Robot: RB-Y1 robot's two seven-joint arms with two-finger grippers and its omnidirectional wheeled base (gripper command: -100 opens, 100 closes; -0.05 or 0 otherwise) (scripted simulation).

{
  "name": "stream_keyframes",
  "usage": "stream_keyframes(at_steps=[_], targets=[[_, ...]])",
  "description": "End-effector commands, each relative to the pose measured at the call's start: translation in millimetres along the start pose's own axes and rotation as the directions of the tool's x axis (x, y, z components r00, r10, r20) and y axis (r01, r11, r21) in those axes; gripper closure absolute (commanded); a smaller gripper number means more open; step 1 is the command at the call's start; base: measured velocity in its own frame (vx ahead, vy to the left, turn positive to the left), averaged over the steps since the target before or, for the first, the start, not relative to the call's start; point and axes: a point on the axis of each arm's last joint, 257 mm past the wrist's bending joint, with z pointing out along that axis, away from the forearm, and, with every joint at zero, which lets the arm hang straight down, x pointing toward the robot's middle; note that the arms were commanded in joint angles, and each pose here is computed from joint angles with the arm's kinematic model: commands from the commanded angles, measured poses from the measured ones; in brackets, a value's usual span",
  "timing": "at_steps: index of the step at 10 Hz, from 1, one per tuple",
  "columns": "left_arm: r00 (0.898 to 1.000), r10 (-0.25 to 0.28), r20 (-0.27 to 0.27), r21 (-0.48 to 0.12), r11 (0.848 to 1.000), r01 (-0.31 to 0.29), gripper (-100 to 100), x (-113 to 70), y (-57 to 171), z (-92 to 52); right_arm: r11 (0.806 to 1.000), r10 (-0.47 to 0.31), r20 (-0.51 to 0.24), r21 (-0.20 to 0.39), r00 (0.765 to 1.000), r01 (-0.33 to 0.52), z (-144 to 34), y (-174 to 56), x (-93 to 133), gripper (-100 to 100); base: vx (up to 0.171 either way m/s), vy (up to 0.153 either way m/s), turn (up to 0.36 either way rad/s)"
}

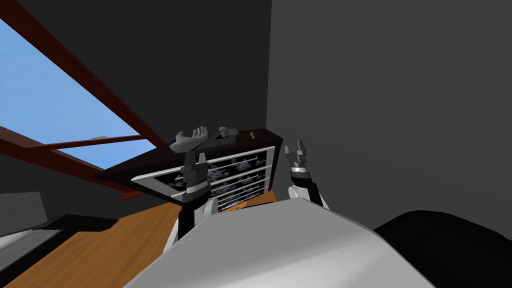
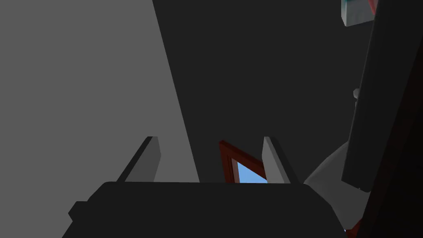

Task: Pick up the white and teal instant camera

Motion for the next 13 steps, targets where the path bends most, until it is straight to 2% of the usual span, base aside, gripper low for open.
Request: stream_keyframes(at_steps=[1,5,6,7,8,9,10,13], targets=[[0.999,0.006,-0.038,-0.004,1.000,-0.006,-100,6.2,4.1,4.1,1.000,0.000,0.000,0.000,1.000,0.000,0.0,0.0,0.0,0,-0.021,-0.015,0.056],[0.987,0.025,-0.156,-0.041,0.999,-0.032,-100,27.6,31.0,25.3,1.000,0.000,0.000,0.000,1.000,0.000,0.0,0.0,0.0,0,-0.088,-0.040,0.097],[0.987,0.025,-0.158,-0.044,0.999,-0.032,-100,28.4,32.1,26.9,1.000,0.000,0.000,0.000,1.000,0.000,0.1,0.0,0.0,0,-0.090,-0.043,0.031],[0.982,0.031,-0.185,-0.057,0.997,-0.042,-100,34.0,41.6,35.8,1.000,0.000,0.000,0.000,1.000,0.000,0.0,0.0,0.1,0,-0.070,-0.043,0.069],[0.982,0.031,-0.186,-0.061,0.997,-0.043,-100,34.0,42.7,35.7,1.000,0.000,0.000,0.000,1.000,0.000,0.0,0.0,0.0,0,-0.057,-0.038,0.048],[0.977,0.039,-0.211,-0.082,0.995,-0.057,-100,38.1,54.7,42.6,1.000,0.000,0.000,0.000,1.000,0.000,0.0,0.0,0.0,0,-0.090,-0.039,0.078],[0.977,0.037,-0.211,-0.081,0.995,-0.056,-100,39.3,54.4,45.8,1.000,0.000,0.000,0.000,1.000,0.000,0.0,0.0,0.0,0,-0.054,-0.019,0.049],[0.966,0.055,-0.254,-0.124,0.988,-0.089,-100,46.0,79.8,64.4,1.000,0.000,0.000,0.000,1.000,0.000,0.0,0.0,0.0,0,-0.056,-0.014,0.073]])
